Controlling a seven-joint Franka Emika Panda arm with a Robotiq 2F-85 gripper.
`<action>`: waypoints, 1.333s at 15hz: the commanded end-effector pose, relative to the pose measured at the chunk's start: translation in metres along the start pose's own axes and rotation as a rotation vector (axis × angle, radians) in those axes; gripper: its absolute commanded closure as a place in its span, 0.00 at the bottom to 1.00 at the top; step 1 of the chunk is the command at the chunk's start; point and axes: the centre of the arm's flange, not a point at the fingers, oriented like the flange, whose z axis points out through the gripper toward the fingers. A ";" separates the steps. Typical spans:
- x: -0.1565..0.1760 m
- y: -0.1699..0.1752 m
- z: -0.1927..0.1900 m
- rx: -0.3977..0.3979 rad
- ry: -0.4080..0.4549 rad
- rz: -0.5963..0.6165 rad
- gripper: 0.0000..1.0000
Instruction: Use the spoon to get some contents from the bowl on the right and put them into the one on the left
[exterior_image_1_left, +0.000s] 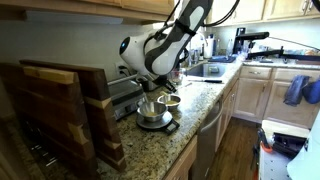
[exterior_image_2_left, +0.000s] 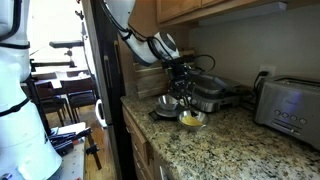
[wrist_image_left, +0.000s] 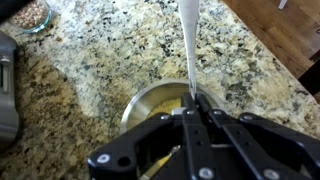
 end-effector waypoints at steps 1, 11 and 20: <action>-0.004 -0.016 -0.022 -0.045 0.021 -0.050 0.97; 0.037 -0.038 -0.048 -0.125 0.037 -0.160 0.97; 0.047 -0.068 -0.069 -0.269 0.074 -0.175 0.97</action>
